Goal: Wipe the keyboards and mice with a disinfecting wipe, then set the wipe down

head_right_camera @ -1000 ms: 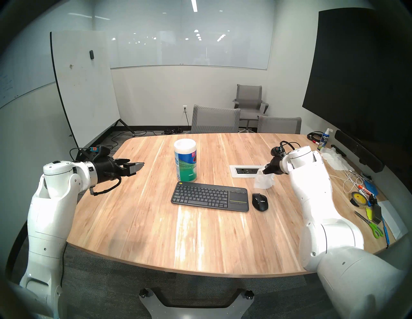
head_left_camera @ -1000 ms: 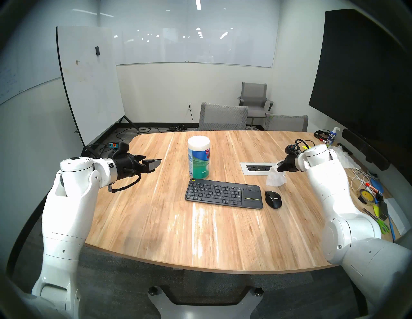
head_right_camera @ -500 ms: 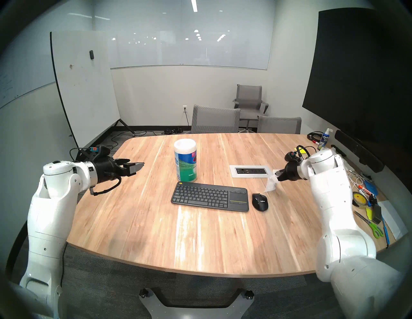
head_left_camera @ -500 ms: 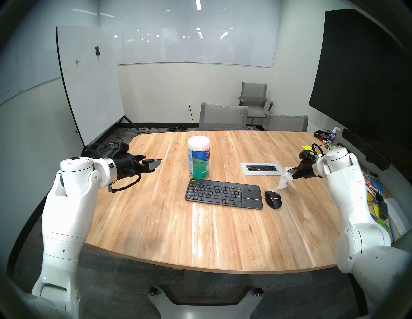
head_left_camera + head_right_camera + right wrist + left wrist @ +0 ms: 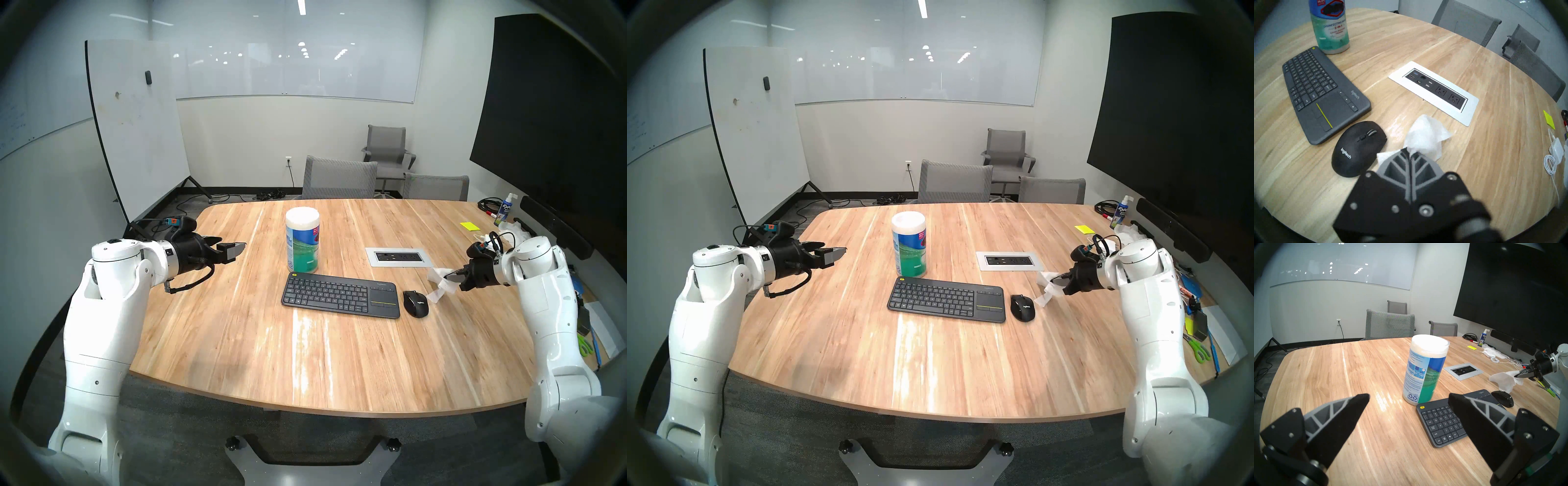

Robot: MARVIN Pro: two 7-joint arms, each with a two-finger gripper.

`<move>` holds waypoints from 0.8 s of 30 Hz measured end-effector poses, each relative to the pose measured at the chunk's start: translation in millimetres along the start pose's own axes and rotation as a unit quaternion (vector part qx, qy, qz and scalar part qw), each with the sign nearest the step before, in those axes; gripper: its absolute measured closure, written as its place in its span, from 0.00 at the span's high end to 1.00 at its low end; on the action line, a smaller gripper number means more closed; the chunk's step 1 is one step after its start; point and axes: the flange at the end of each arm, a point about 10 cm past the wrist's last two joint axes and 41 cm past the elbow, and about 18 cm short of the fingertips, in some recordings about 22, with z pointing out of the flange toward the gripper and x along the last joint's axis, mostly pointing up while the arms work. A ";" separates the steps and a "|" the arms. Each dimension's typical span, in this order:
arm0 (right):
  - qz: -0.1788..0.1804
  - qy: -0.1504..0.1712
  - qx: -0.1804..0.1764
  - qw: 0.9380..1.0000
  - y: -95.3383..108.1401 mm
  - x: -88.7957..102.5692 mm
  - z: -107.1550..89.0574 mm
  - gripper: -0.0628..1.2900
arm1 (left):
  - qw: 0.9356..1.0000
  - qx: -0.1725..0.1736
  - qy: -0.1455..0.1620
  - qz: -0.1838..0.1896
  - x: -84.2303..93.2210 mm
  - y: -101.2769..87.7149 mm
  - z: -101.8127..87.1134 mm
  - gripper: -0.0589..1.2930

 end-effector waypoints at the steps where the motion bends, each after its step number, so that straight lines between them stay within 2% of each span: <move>1: -0.001 0.000 0.001 1.000 -1.3 -1.1 -1.3 0.03 | 1.000 0.000 0.000 0.000 0.0 0.0 0.0 0.98; 9: -0.017 0.004 0.014 1.000 -18.2 -7.8 -9.1 0.03 | 1.000 0.000 0.000 0.000 0.0 0.0 0.0 0.98; 18: -0.038 0.008 0.053 0.998 -57.8 -10.4 0.3 0.03 | 1.000 0.000 0.000 0.000 0.0 0.0 0.0 0.98; 24: -0.045 0.010 0.065 0.997 -82.0 -10.3 4.6 0.03 | 1.000 0.000 0.000 0.000 0.0 0.0 0.0 0.98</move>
